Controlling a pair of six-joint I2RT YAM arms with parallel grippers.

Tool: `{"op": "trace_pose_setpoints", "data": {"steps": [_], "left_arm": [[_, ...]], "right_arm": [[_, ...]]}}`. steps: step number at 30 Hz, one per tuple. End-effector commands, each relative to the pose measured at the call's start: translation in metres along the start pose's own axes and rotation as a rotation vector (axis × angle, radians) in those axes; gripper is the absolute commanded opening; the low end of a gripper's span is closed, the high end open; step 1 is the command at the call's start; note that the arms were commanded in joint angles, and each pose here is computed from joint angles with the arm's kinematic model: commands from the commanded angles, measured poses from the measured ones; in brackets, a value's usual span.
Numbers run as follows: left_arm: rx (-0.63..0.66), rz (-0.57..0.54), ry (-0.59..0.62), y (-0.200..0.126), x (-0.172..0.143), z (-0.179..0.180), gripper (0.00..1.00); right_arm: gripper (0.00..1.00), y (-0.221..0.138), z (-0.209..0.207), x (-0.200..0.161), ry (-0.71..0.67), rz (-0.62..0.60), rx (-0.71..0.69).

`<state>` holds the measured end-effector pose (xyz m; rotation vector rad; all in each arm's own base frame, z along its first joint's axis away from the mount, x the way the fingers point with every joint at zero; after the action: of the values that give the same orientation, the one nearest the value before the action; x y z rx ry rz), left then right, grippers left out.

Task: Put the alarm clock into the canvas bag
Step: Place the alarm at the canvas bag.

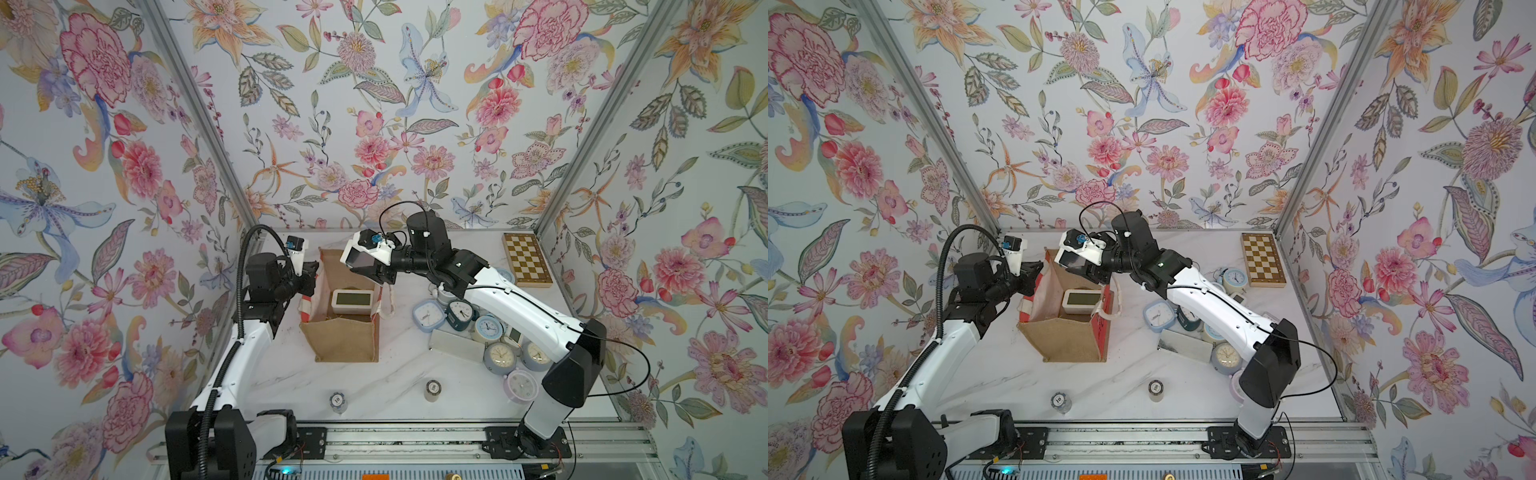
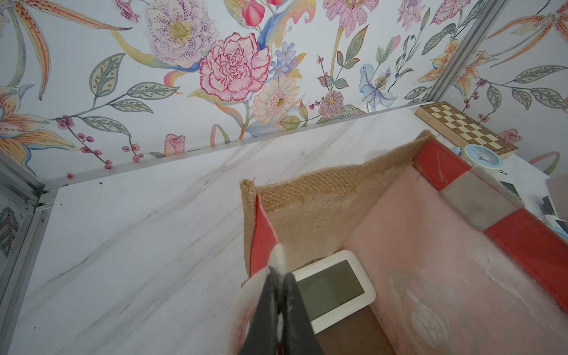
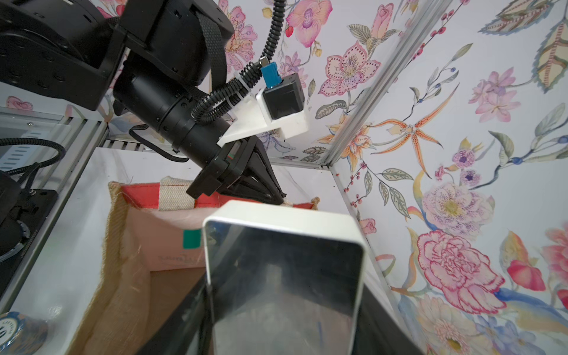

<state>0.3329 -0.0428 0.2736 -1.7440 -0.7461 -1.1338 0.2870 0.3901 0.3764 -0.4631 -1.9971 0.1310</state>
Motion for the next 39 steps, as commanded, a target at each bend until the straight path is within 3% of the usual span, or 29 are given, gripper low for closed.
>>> {"op": "trace_pose_setpoints", "data": {"steps": [1, 10, 18, 32, 39], "left_arm": [[0.008, -0.024, 0.017, -0.006, 0.002, -0.001, 0.07], [0.008, -0.03, 0.02, -0.007, 0.004, -0.002, 0.07], [0.019, -0.039, 0.023, -0.01, 0.005, -0.002, 0.05], [0.023, -0.04, 0.025, -0.01, 0.005, -0.001, 0.04], [0.027, -0.039, 0.026, -0.011, 0.005, 0.0, 0.04]], "right_arm": [[0.24, 0.019, -0.004, 0.01, -0.096, -0.05, 0.008], [0.22, 0.072, 0.009, -0.032, -0.182, 0.038, 0.108], [0.21, 0.103, 0.016, -0.09, -0.26, 0.27, 0.129], [0.24, 0.138, 0.036, -0.157, -0.303, 0.567, 0.194], [0.27, 0.149, 0.046, -0.181, -0.306, 0.641, 0.201]]}}
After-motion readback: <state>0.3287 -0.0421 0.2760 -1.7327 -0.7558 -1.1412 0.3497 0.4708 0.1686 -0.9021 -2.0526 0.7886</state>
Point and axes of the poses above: each gripper's point midway between its finger pads, its own y axis out along the fingers, its own z axis along the line the jaws close on, x = y × z, the point moved 6 cm from there along -y, back along the fingers, and after that the axes turned 6 degrees about -y, right-handed, at the moved point
